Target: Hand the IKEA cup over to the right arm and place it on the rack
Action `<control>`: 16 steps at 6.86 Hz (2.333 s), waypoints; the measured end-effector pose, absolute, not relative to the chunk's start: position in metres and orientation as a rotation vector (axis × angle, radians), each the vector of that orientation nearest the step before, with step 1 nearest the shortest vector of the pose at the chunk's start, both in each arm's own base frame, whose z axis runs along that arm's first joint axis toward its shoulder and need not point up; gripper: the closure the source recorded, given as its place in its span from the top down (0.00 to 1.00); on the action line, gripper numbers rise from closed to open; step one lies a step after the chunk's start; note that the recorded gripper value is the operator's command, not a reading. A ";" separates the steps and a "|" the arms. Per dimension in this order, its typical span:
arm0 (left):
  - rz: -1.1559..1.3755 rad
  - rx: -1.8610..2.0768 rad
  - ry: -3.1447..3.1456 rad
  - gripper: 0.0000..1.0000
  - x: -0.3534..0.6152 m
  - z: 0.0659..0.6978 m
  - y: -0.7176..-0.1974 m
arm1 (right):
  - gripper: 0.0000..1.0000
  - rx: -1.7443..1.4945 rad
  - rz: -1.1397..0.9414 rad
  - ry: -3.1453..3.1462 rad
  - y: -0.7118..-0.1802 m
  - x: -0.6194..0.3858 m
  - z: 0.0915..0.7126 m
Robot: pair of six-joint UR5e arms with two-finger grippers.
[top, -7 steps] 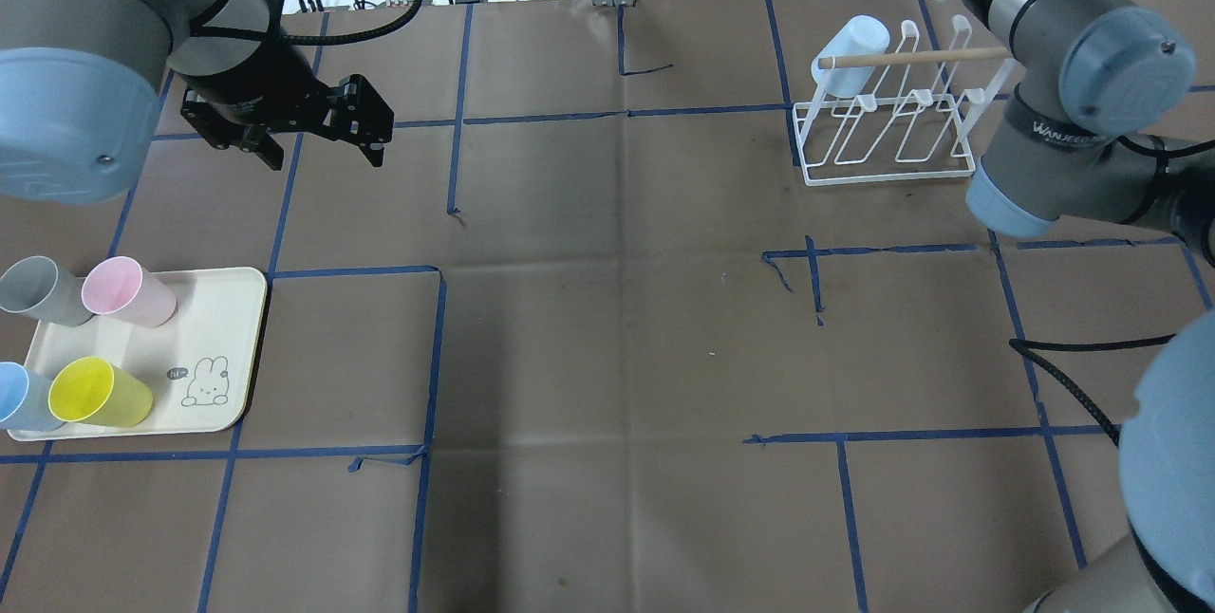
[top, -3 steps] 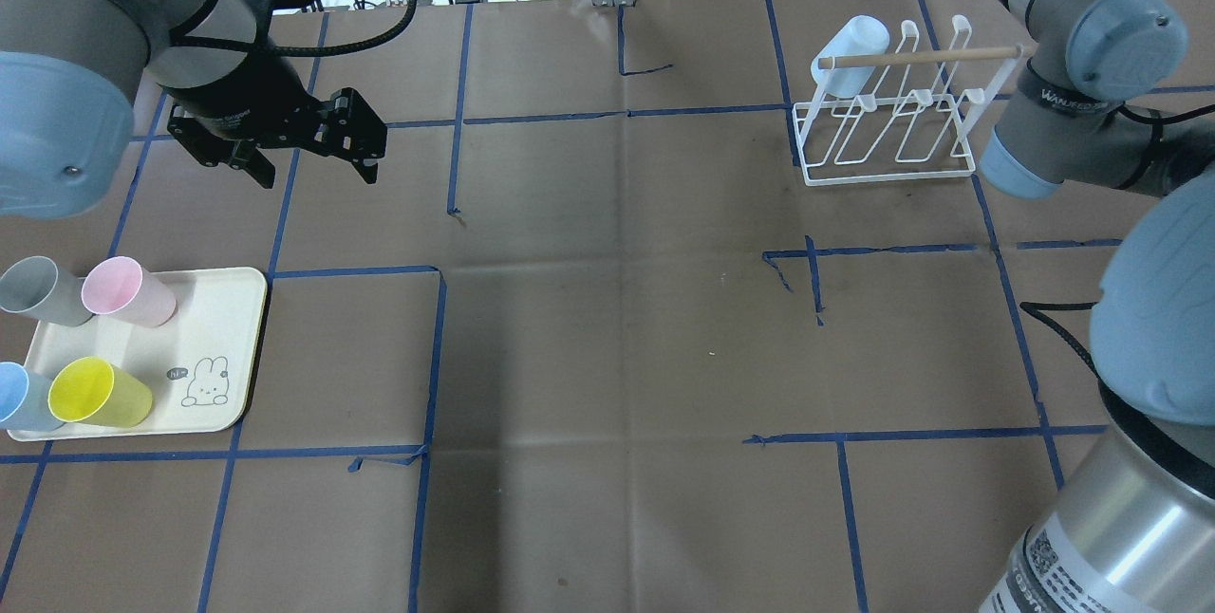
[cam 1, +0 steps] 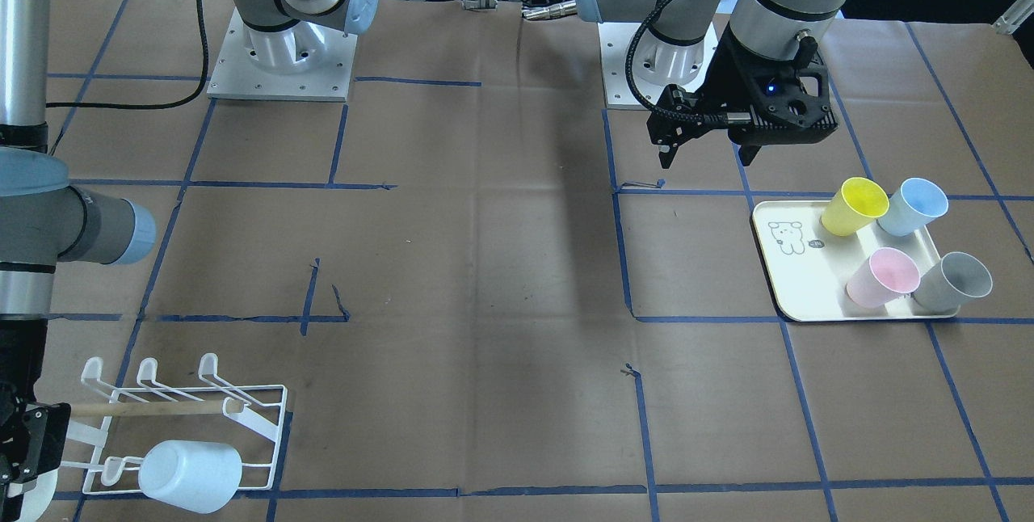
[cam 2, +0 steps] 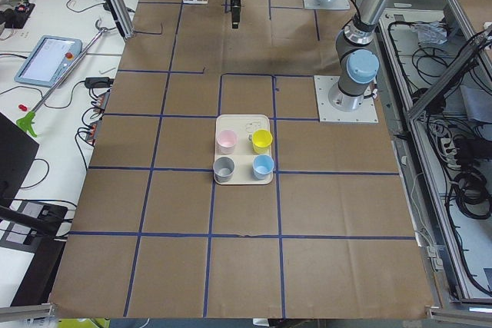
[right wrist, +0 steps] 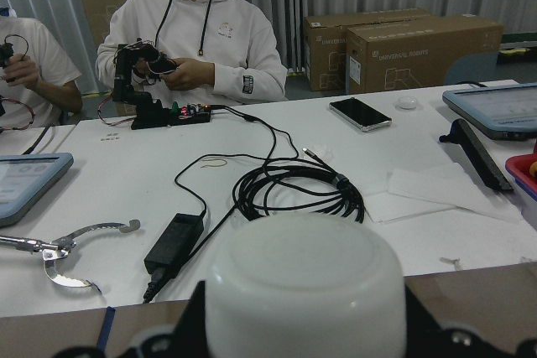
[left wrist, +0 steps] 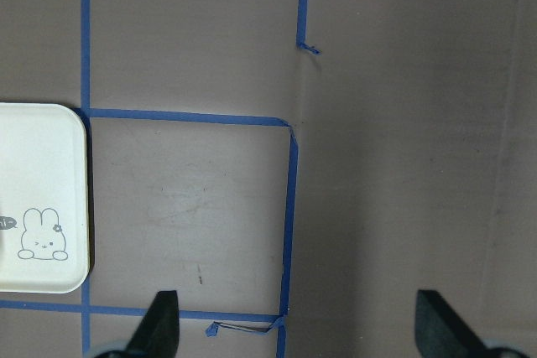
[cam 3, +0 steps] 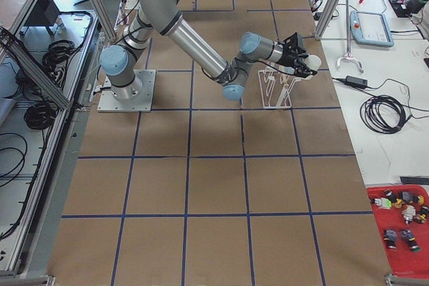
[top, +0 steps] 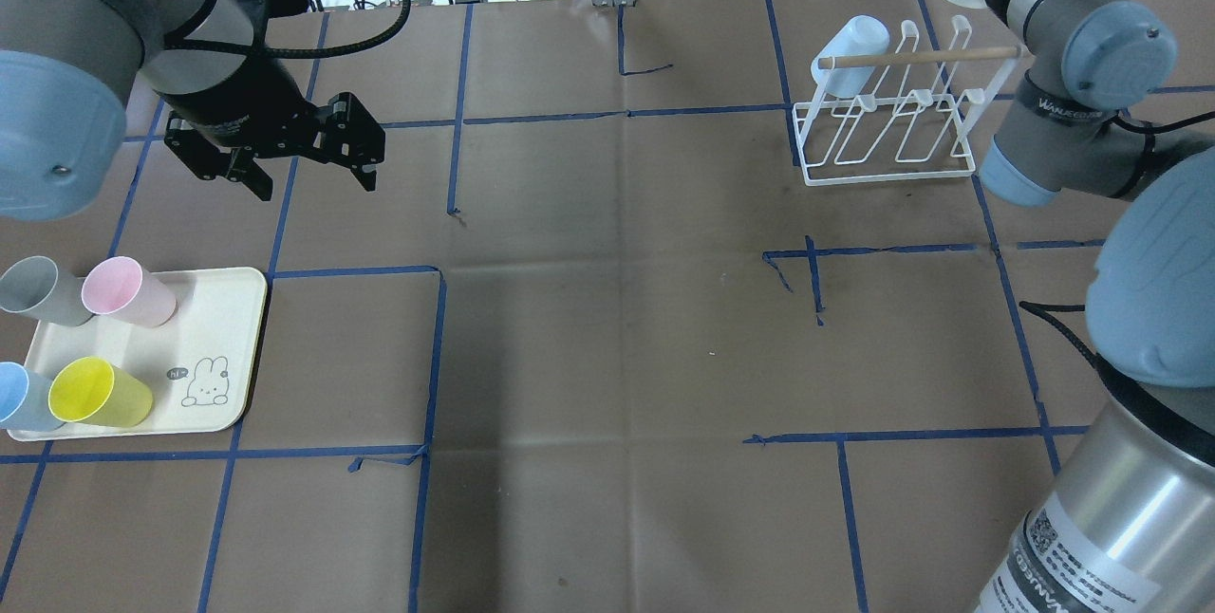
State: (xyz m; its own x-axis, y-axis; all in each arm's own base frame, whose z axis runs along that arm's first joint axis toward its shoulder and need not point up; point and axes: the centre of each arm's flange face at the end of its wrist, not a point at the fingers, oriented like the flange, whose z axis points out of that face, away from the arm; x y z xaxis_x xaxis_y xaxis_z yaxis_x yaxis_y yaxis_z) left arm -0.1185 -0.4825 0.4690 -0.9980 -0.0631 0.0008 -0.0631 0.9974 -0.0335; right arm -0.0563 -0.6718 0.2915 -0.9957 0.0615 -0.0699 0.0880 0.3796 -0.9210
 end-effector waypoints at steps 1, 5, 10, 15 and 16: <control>-0.050 -0.100 3.139 1.00 -0.119 0.469 -0.483 | 0.07 0.144 -1.711 2.607 -0.668 -0.060 0.284; -0.053 -0.087 3.142 1.00 -0.119 0.469 -0.483 | 1.00 0.153 -1.636 2.652 -0.654 -0.058 0.261; -0.060 -0.102 3.138 1.00 -0.118 0.471 -0.481 | 1.00 0.127 -1.720 2.614 -0.661 -0.057 0.298; -0.059 -0.103 3.134 1.00 -0.117 0.471 -0.482 | 1.00 0.189 -1.330 2.791 -0.633 -0.029 0.408; -0.059 -0.103 3.134 1.00 -0.117 0.471 -0.482 | 1.00 0.192 -1.187 2.839 -0.625 -0.015 0.422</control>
State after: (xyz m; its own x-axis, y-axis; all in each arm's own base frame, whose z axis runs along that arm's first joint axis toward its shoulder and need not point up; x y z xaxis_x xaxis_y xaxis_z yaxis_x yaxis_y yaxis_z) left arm -0.1173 -0.4816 0.4713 -0.9978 -0.0656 -0.0039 -0.0655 0.9971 -0.0378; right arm -0.0154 -0.6251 0.4224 -0.9906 0.0918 -0.1017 0.1369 0.6959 -0.7050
